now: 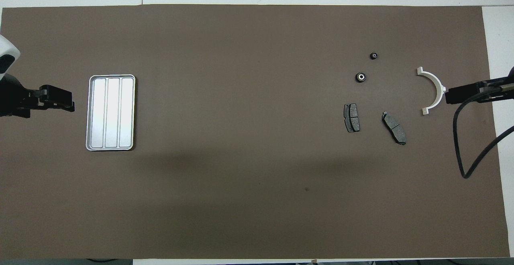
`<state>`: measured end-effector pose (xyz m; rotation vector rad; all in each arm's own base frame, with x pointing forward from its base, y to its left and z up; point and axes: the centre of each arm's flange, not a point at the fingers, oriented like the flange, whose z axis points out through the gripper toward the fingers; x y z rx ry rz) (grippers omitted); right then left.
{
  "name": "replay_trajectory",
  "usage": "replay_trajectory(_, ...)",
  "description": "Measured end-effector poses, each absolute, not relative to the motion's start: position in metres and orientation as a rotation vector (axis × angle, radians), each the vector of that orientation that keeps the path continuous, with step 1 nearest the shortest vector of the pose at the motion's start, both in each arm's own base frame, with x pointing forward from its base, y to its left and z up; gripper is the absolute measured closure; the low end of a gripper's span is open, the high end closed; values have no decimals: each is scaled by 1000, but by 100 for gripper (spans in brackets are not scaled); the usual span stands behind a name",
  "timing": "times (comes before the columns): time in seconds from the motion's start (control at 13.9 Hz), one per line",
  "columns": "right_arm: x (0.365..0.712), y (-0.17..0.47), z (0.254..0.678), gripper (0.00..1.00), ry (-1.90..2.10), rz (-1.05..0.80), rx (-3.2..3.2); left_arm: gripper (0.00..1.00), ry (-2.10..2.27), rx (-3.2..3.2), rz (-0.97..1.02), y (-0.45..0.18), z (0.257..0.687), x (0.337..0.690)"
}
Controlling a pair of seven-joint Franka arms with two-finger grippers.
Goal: Pick bearing gear from pile to tray
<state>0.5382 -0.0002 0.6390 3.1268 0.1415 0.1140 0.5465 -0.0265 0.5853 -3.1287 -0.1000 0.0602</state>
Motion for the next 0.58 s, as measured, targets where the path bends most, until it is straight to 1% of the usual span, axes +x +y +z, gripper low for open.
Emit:
replay_trajectory(0.29,534,3,633,0,153,49,3127,0,-100,-3129,60,-26,585,547)
replay_trajectory(0.58,538,3,609,0,112,-46,3129,0,-100,-3129,60,-26,585,547)
